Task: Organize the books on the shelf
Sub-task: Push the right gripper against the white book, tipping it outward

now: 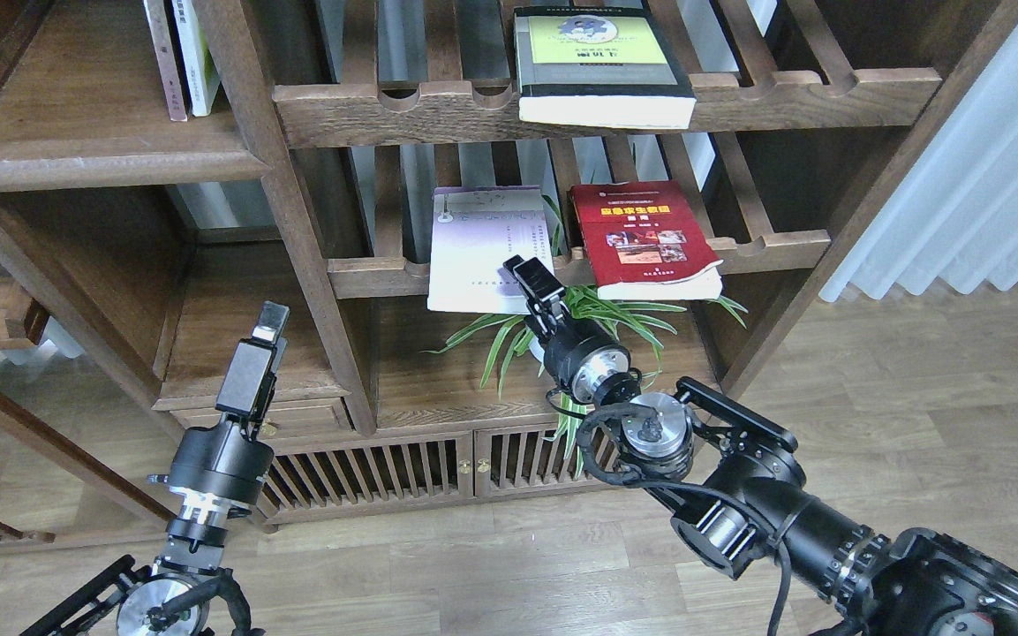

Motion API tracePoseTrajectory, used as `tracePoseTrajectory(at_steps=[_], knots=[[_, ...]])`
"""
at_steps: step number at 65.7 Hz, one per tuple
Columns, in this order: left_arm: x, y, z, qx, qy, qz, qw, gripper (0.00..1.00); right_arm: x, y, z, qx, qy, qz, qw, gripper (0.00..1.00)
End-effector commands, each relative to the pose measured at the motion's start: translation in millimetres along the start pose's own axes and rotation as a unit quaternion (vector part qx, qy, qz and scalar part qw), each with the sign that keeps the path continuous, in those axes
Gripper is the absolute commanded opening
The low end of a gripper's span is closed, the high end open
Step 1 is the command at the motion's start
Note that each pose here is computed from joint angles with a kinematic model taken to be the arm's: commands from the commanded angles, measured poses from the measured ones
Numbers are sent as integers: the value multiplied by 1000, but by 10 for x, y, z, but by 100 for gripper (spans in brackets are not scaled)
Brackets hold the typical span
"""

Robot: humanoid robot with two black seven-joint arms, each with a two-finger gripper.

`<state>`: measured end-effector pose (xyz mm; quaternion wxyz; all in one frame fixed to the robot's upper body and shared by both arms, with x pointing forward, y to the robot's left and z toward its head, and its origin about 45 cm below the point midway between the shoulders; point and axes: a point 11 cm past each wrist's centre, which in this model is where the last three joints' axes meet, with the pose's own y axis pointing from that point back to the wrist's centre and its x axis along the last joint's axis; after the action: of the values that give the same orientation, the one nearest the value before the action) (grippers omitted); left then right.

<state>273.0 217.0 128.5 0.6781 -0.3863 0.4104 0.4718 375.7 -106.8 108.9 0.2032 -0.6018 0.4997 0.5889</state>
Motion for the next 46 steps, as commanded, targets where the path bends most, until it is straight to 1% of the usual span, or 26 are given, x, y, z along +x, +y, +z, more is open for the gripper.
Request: tracePoseTrajectory(at_steps=[1, 6, 17, 21, 26, 30, 37, 38, 42, 46], knots=[[29, 1, 1, 0, -2, 4, 1000, 100, -9, -26, -44, 2, -7, 3, 1000, 97], [36, 1, -15, 0, 0, 5, 1000, 100, -35, -36, -52, 1, -8, 1, 1000, 93], [39, 1, -19, 0, 0, 6, 1000, 100, -36, -38, -27, -12, -13, 2, 1000, 92], [44, 4, -23, 0, 0, 7, 1000, 100, -36, -38, -22, -14, -15, 2, 1000, 89], [44, 4, -23, 0, 0, 7, 1000, 100, -37, -39, -24, -14, -17, 2, 1000, 84], [40, -1, -22, 0, 0, 6, 1000, 100, -40, -40, -31, -13, -21, 2, 1000, 76], [40, -1, -22, 0, 0, 6, 1000, 100, -48, -43, -37, -12, -25, 2, 1000, 68], [44, 4, -23, 0, 0, 7, 1000, 100, -42, -44, -44, -12, -25, 2, 1000, 64], [44, 4, -23, 0, 0, 7, 1000, 100, -18, -45, -65, -8, -25, 5, 1000, 59], [44, 4, -23, 0, 0, 7, 1000, 100, -21, -48, -73, -7, -25, 4, 1000, 58]])
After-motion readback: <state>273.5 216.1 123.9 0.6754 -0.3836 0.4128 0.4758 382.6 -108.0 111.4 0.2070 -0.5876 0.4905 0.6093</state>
